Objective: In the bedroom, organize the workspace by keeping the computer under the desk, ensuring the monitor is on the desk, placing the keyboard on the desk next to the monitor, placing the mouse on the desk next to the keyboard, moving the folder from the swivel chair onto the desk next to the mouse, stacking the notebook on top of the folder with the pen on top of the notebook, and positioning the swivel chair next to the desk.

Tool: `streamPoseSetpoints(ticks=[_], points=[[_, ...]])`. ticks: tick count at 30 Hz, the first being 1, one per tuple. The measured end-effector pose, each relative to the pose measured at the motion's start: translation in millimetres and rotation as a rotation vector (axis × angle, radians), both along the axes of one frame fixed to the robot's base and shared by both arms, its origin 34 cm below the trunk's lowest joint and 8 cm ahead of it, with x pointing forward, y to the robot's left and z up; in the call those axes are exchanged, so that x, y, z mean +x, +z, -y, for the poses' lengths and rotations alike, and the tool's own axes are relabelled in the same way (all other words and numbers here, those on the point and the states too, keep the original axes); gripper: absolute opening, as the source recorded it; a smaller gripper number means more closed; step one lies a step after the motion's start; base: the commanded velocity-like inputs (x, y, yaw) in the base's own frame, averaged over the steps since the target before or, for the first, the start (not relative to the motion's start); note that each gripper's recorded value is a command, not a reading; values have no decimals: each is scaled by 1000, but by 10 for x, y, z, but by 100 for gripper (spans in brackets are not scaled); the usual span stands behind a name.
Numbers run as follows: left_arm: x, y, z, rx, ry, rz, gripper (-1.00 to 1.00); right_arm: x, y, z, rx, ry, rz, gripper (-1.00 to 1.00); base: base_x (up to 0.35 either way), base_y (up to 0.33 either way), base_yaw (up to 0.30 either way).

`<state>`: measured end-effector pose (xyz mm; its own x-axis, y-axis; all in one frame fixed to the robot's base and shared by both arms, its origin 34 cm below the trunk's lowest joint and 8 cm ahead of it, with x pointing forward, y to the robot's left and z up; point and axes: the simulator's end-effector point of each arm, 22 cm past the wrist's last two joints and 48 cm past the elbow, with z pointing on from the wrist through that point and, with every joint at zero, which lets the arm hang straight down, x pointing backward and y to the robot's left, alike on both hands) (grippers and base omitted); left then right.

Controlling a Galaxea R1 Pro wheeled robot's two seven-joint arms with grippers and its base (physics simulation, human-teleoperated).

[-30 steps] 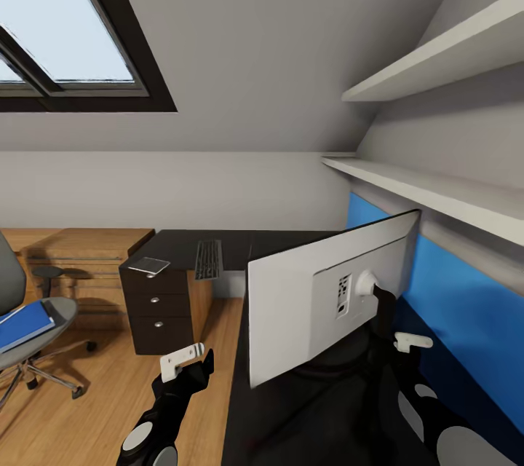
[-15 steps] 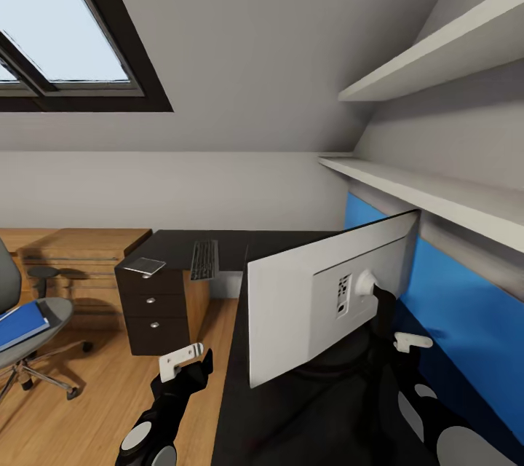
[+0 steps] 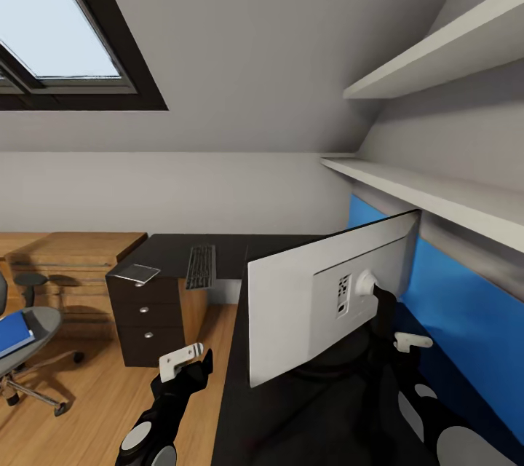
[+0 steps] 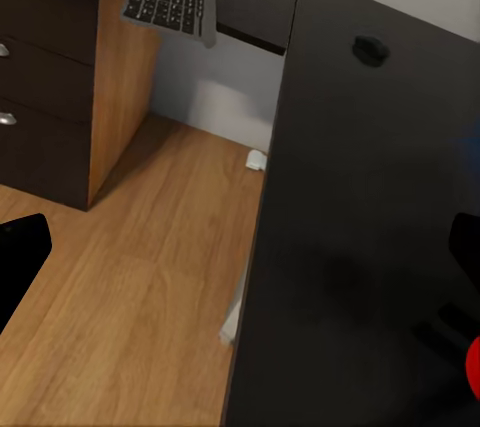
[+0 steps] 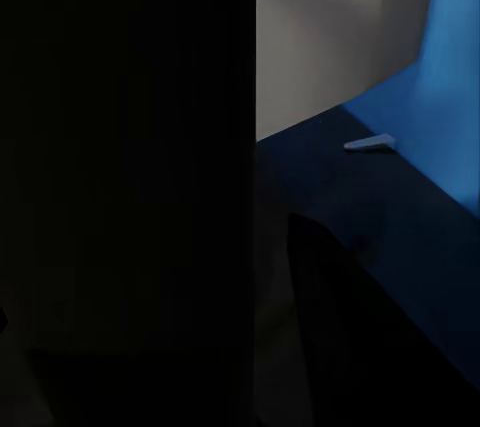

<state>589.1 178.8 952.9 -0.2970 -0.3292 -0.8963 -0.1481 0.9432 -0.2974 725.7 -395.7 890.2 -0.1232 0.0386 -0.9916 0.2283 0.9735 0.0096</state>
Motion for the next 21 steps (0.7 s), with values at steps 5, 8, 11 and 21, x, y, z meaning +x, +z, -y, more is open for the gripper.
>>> streamPoseSetpoints(ticks=[5, 8, 11, 21], points=[[0, -1, 0, 0, 0, 0, 100, 1, 0, 0, 0, 0, 0, -100, 14, 0, 0], [1, -1, 0, 0, 0, 0, 100, 1, 2, 0, 0, 0, 1, -100, 3, 0, 0], [1, -1, 0, 0, 0, 0, 100, 3, 7, 1, -1, 0, 2, -100, 1, 0, 0], [0, 1, 0, 0, 0, 0, 100, 10, 39, 11, 0, -4, 12, 100, 0, 0, 0]])
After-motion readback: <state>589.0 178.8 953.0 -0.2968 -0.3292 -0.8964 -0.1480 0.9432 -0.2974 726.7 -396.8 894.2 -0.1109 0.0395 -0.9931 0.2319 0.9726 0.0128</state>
